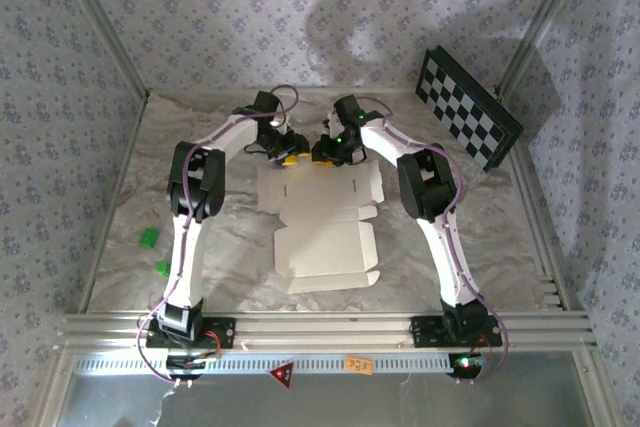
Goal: Fold the paper box
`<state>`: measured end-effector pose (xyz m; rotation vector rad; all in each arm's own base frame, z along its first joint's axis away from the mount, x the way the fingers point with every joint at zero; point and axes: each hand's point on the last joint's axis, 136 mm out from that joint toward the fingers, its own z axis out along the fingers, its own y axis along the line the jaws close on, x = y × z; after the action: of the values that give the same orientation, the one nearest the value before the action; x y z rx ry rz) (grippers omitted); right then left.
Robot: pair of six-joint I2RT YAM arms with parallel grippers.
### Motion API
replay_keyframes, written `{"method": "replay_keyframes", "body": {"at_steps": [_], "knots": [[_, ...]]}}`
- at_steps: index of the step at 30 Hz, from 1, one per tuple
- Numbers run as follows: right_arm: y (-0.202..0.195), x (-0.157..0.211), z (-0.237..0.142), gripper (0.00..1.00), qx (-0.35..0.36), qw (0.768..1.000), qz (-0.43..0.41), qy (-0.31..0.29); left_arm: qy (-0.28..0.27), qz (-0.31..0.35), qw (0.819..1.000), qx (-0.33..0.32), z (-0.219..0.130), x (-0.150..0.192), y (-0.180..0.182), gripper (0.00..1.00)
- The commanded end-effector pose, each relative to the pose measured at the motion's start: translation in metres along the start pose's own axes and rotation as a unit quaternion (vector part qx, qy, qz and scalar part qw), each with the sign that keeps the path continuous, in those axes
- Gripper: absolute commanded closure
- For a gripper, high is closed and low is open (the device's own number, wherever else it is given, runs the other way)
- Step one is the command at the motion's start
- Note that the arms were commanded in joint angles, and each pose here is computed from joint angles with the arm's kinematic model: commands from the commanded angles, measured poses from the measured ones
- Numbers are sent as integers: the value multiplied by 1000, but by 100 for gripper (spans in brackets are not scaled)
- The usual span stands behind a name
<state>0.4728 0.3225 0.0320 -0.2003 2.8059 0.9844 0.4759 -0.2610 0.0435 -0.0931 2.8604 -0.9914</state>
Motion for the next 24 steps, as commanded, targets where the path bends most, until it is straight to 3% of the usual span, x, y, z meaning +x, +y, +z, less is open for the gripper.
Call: {"method": "replay_keyframes", "body": {"at_steps": [1,5,13,19,24], "knots": [[-27,20,8,69,39,998,26,29,8,-8,1000,-11,11,3,9,51],[-17,16,-4,69,33,999,19,22,-10,13,1000,-10,-8,1,-8,51],[17,16,-47,68,14,1000,-4,-9,-84,67,994,-21,-89,10,-43,50],[34,37,-78,67,15,999,-21,-20,-111,83,988,-64,-126,41,-27,49],[34,59,-97,67,25,999,-29,-26,-101,73,988,-97,-130,67,11,52]]}}
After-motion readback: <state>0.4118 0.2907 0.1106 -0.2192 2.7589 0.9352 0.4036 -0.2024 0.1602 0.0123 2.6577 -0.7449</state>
